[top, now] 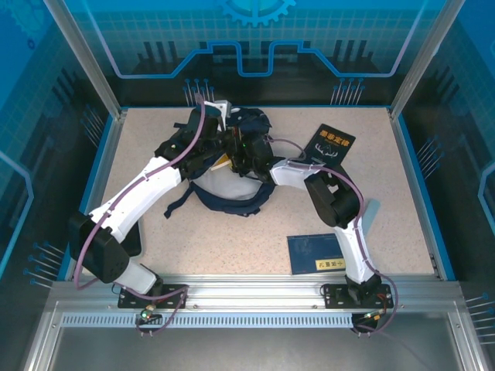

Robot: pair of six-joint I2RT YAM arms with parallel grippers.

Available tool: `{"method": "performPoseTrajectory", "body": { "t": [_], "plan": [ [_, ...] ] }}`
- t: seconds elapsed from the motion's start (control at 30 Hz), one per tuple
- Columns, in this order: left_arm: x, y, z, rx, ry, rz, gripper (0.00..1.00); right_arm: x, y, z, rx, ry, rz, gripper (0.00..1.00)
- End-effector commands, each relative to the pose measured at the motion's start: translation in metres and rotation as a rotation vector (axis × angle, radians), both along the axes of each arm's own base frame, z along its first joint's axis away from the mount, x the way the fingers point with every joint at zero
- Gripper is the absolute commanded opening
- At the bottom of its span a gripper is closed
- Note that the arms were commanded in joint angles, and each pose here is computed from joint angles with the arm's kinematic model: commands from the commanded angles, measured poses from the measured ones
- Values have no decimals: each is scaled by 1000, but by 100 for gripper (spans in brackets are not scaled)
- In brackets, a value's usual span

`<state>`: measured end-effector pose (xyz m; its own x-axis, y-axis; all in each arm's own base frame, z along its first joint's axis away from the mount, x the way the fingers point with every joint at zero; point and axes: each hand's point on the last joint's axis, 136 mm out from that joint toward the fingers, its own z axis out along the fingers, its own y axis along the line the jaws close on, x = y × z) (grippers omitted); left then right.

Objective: Pack the student bag
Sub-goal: Place the book in the student bag.

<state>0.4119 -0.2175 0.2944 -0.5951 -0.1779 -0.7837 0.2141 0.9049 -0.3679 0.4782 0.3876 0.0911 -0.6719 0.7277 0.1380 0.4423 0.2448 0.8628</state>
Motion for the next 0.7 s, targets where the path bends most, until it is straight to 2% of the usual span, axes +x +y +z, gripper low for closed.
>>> {"method": "performPoseTrajectory", "body": {
  "t": [0.0, 0.07, 0.17, 0.23, 0.43, 0.57, 0.67],
  "plan": [
    [10, 6, 49, -102, -133, 34, 0, 1, 1, 29, 69, -54, 13, 52],
    [12, 7, 44, -99, -126, 25, 0, -11, -7, 33, 54, -26, 48, 61],
    [14, 7, 36, -86, -112, 18, 0, -34, -19, 28, 27, 43, 80, 63],
    [17, 9, 30, -80, -102, 26, 0, -48, -27, 26, 12, 78, 97, 61],
    [20, 17, 17, -75, -81, 40, 0, -77, -52, 38, -77, 69, 157, 44],
    [14, 26, -3, -22, -51, 32, 0, -97, -81, 52, -198, 13, 204, 44],
    [5, 35, -28, 42, -9, 17, 0, -113, -109, 51, -412, -13, 268, 47]
  ]
}}
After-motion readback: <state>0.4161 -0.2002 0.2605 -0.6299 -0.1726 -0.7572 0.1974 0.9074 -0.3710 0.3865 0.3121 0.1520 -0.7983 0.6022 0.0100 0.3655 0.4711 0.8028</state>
